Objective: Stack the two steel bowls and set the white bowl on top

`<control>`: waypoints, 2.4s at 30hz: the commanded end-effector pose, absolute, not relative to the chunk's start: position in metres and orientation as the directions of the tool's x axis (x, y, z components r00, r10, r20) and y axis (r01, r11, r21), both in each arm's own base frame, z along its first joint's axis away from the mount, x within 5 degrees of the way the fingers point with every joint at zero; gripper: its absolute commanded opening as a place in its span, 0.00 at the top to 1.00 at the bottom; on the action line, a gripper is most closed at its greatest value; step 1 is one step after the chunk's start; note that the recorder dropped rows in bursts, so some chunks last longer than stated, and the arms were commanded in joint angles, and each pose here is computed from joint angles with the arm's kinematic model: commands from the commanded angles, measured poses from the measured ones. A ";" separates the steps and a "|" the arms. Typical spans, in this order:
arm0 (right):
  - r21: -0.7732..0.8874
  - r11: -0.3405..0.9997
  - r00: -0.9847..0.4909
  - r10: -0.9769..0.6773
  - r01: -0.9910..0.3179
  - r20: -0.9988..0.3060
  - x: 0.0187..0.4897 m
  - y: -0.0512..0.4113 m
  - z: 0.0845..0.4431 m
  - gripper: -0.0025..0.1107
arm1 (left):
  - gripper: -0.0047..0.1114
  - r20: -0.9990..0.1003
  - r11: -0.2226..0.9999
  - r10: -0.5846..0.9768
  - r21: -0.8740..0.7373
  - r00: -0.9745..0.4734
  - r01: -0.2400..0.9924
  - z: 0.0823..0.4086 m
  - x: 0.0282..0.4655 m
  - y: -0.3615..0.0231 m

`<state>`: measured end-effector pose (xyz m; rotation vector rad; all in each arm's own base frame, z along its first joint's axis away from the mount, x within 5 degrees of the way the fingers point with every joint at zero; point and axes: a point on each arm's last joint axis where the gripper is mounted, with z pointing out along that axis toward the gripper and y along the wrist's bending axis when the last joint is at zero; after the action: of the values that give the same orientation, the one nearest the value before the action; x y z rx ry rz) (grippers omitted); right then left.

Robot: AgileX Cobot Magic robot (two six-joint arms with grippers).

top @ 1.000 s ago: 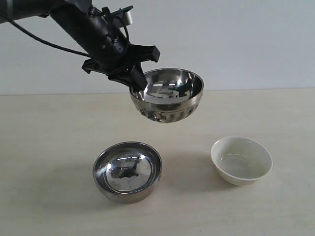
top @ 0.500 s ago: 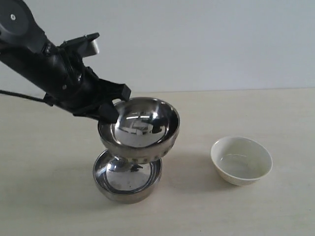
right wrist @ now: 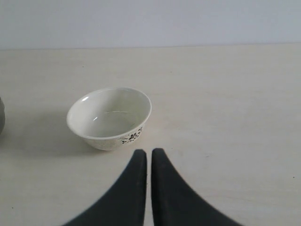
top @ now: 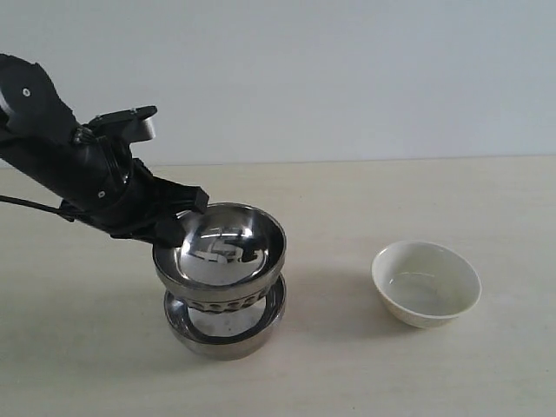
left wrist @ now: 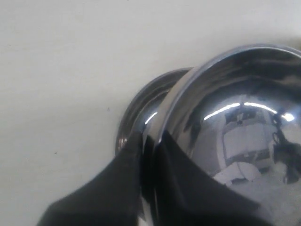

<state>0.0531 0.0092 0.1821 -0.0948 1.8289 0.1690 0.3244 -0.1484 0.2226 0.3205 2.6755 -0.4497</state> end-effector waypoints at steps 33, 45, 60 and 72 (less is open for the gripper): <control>0.057 0.987 -0.251 0.017 -0.153 -0.968 0.053 0.009 0.183 0.98 | 0.93 -0.348 0.922 0.199 -0.251 -0.916 0.296 0.187 0.332 -0.152; 0.057 0.987 -0.251 0.017 -0.153 -0.968 0.053 0.009 0.183 0.98 | 0.56 -0.337 0.919 0.214 -0.250 -0.917 0.306 0.187 0.330 -0.152; 0.057 0.987 -0.251 0.017 -0.153 -0.968 0.053 0.009 0.183 0.98 | 0.55 -0.306 0.906 0.277 -0.233 -0.911 0.354 0.208 0.336 -0.154; 0.057 0.987 -0.251 0.017 -0.153 -0.968 0.053 0.009 0.183 0.98 | 0.76 -0.256 0.942 0.270 -0.129 -0.928 0.309 0.207 0.336 -0.144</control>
<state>0.0531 0.0092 0.1821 -0.0948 1.8289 0.1690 0.3356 -0.1450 0.2051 0.4438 2.8573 -0.2634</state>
